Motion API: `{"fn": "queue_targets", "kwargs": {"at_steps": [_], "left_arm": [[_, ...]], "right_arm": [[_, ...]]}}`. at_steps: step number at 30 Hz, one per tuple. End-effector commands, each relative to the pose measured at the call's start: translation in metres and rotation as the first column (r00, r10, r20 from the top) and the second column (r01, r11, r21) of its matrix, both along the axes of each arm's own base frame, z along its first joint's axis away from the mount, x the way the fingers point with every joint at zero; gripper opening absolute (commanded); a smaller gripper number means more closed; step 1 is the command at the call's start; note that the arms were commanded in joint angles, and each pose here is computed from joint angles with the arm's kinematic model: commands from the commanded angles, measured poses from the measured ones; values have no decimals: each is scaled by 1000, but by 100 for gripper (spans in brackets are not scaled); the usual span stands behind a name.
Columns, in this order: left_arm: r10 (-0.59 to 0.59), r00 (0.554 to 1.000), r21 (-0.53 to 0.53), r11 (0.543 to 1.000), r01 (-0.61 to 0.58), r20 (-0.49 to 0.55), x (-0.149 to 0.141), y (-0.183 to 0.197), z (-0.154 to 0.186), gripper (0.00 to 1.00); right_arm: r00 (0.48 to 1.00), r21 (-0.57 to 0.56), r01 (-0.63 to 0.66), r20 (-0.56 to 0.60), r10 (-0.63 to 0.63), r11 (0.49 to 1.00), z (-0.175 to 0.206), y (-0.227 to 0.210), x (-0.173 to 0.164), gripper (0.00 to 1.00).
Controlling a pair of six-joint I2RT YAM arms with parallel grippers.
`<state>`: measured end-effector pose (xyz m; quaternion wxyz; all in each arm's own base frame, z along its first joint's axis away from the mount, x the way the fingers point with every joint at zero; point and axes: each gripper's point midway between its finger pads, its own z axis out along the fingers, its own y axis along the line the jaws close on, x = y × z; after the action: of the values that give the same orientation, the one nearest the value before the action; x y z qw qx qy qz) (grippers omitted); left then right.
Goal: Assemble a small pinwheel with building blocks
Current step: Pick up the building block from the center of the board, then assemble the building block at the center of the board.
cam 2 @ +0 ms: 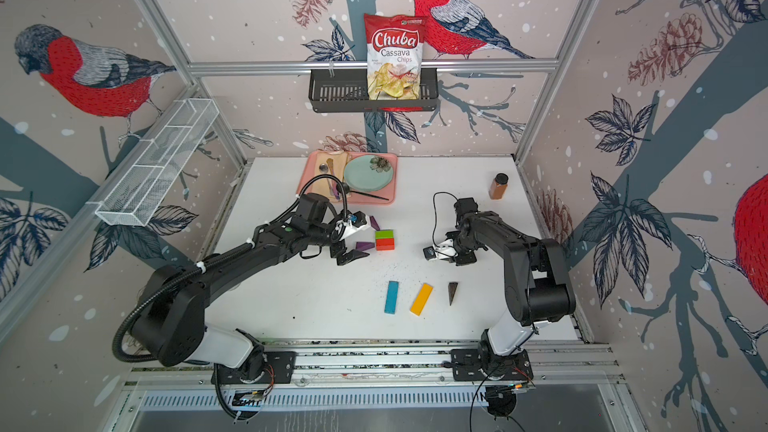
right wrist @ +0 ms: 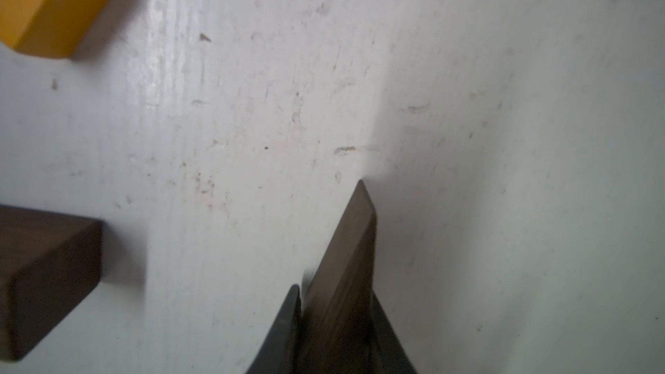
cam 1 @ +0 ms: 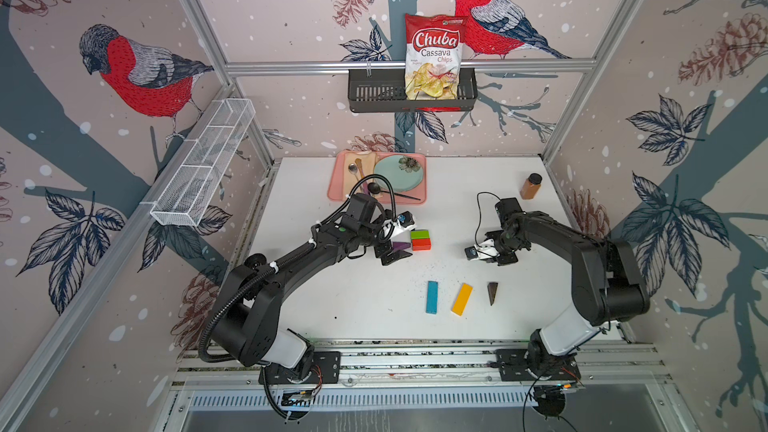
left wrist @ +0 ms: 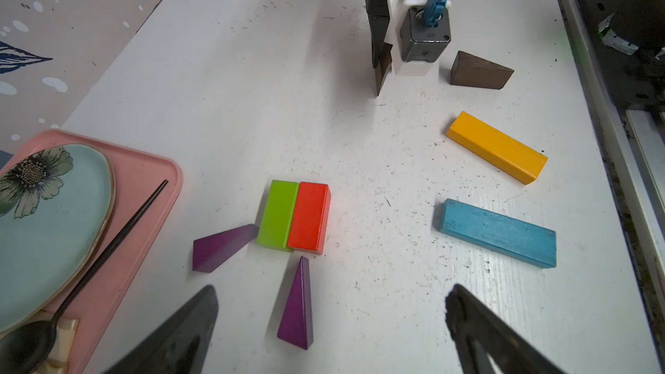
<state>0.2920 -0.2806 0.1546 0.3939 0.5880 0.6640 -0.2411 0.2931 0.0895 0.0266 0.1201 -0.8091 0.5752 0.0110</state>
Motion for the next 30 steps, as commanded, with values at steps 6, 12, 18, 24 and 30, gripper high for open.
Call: {"fn": "queue_targets", "kwargs": {"at_steps": [6, 12, 18, 24, 30], "left_arm": [[65, 998, 15, 998, -65, 11, 18, 21, 4, 98], [208, 978, 111, 971, -210, 29, 39, 48, -2, 98], [368, 930, 111, 924, -366, 2, 50, 61, -4, 98], [440, 897, 110, 894, -434, -41, 44, 70, -9, 98], [474, 878, 133, 876, -464, -61, 36, 79, -19, 98]], "right_arm": [[998, 37, 2, 70, -5, 999, 24, 12, 37, 21], [984, -34, -99, 145, 103, 995, 38, 29, 85, 18], [963, -11, -177, 203, 176, 984, 44, 66, 137, 18], [935, 26, -282, 234, 268, 959, 37, 102, 156, 20], [920, 3, -337, 213, 329, 941, 24, 119, 147, 21]]}}
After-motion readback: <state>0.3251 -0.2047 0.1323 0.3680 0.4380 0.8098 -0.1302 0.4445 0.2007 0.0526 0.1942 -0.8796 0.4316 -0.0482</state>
